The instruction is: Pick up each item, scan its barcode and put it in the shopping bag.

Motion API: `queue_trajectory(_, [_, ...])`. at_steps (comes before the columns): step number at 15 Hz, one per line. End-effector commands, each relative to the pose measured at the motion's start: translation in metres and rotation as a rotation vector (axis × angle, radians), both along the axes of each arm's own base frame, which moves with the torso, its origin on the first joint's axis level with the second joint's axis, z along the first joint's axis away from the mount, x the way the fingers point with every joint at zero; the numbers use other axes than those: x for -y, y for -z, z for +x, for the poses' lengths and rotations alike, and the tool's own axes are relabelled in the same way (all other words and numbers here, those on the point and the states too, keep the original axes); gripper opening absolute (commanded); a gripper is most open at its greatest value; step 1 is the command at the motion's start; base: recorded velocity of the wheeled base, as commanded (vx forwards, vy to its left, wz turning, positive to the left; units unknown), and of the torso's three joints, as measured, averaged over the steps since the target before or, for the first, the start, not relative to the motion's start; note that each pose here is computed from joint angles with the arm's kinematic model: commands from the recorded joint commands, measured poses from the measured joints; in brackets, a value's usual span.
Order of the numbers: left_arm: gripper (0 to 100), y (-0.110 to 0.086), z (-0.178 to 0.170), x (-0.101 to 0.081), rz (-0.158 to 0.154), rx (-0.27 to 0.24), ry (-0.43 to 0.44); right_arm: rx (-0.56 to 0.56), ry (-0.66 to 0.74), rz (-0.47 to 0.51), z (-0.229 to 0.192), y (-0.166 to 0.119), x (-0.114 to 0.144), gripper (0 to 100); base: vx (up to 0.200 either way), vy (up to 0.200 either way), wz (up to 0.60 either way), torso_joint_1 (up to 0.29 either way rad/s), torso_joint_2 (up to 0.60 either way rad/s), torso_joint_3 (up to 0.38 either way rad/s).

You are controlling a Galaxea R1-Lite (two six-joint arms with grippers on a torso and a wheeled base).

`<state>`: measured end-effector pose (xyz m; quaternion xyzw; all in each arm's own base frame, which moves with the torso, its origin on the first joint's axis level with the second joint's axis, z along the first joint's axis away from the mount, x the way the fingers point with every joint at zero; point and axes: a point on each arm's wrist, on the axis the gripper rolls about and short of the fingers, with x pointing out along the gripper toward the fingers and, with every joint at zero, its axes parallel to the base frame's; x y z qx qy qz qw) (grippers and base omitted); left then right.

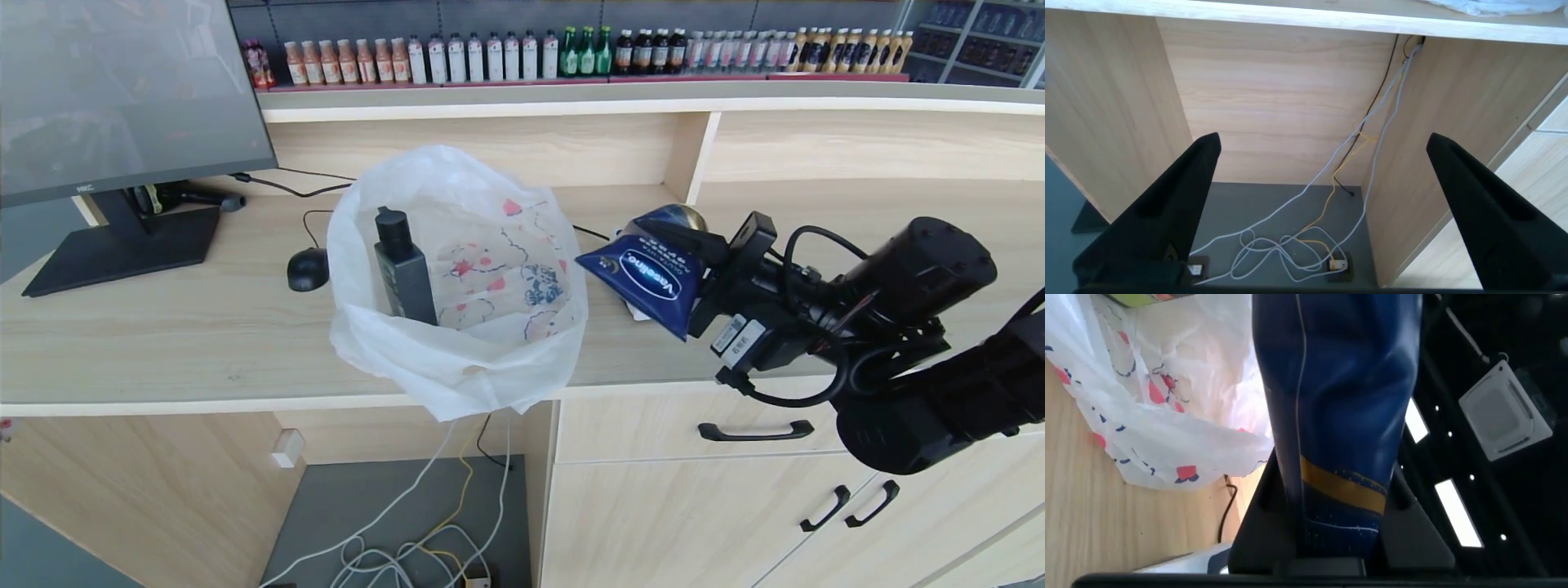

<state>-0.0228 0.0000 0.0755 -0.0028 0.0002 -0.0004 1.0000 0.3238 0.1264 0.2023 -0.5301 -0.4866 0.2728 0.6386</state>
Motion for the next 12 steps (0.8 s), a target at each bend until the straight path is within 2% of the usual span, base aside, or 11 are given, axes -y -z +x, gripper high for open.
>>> queue_trajectory(1, [100, 0.0, 0.0, 0.0, -0.001, 0.0, 0.001, -0.011, 0.011, -0.006, 0.011, 0.008, 0.002, 0, 0.0, 0.0, 0.0, 0.0, 0.0, 0.0])
queue_trajectory(6, [100, 0.0, 0.0, 0.0, -0.001, 0.0, -0.001, -0.018, 0.031, -0.008, 0.033, 0.019, 0.005, 0, 0.0, 0.0, 0.0, 0.0, 0.0, 0.0])
queue_trajectory(12, [100, 0.0, 0.0, 0.0, -0.001, 0.0, -0.001, -0.027, 0.053, -0.008, 0.04, 0.024, 0.011, 0, 0.0, 0.0, 0.0, 0.0, 0.0, 0.0])
